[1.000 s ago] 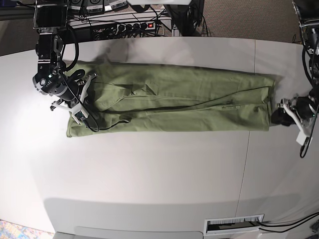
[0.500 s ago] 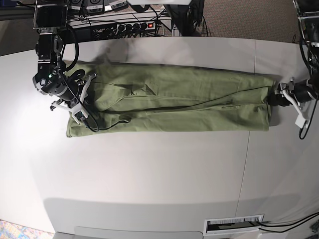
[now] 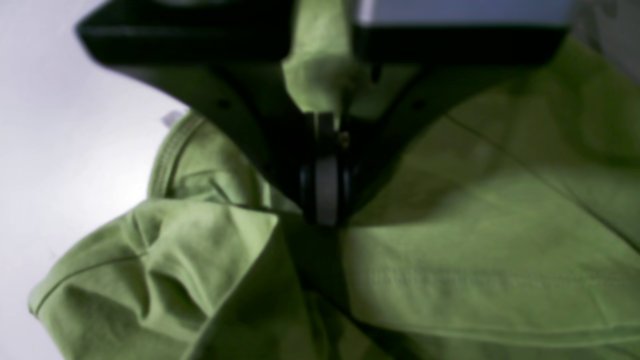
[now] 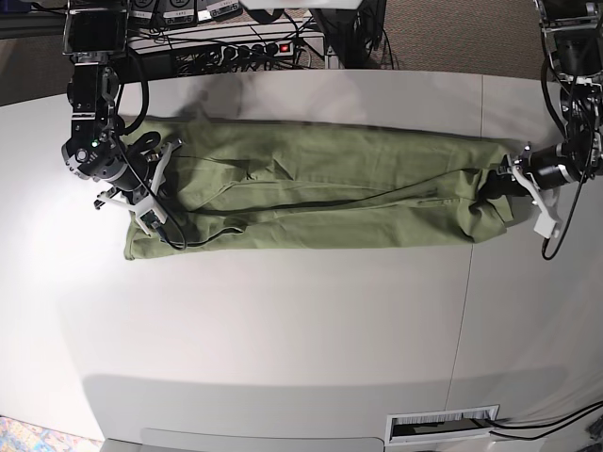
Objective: Fold the T-shirt properly
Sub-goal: 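Grasp the strip's end with the left gripper and fold it inward, then fold the strip end with the left gripper toward the right gripper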
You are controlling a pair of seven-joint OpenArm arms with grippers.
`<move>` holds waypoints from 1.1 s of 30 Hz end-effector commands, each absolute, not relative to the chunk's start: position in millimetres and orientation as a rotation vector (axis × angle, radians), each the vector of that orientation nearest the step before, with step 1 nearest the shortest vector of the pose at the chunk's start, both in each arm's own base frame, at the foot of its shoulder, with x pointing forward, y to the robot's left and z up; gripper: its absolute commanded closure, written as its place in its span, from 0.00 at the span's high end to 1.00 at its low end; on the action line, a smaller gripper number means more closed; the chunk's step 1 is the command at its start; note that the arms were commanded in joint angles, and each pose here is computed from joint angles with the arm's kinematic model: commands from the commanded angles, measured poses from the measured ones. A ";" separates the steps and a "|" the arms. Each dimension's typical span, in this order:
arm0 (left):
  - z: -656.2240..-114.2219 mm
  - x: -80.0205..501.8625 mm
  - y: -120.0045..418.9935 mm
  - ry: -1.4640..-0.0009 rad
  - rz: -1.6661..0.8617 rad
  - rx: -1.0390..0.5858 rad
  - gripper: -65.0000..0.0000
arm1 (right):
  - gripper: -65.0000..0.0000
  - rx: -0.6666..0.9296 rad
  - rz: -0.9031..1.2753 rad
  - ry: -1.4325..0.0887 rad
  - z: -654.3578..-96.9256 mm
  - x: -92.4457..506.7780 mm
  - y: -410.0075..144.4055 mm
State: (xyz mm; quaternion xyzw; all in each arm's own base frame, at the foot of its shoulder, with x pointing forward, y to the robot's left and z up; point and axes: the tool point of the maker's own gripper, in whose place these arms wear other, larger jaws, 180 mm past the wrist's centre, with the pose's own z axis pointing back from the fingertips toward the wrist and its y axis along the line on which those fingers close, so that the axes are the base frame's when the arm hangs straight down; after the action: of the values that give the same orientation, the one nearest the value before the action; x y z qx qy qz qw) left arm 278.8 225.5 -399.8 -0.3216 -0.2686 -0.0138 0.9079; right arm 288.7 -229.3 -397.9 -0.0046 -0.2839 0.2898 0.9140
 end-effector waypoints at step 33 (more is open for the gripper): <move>-277.4 275.3 -10.4 -0.848 -0.334 -1.301 0.00 | 0.00 -0.053 0.603 -0.544 -397.5 286.3 -241.3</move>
State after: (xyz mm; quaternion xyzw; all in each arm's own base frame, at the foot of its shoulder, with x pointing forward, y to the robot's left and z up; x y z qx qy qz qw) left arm 266.8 -13.7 -294.5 -0.5769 -0.3555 -0.1521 0.7195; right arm 288.1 -229.3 -398.1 -0.0039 -0.2821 0.2892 0.9147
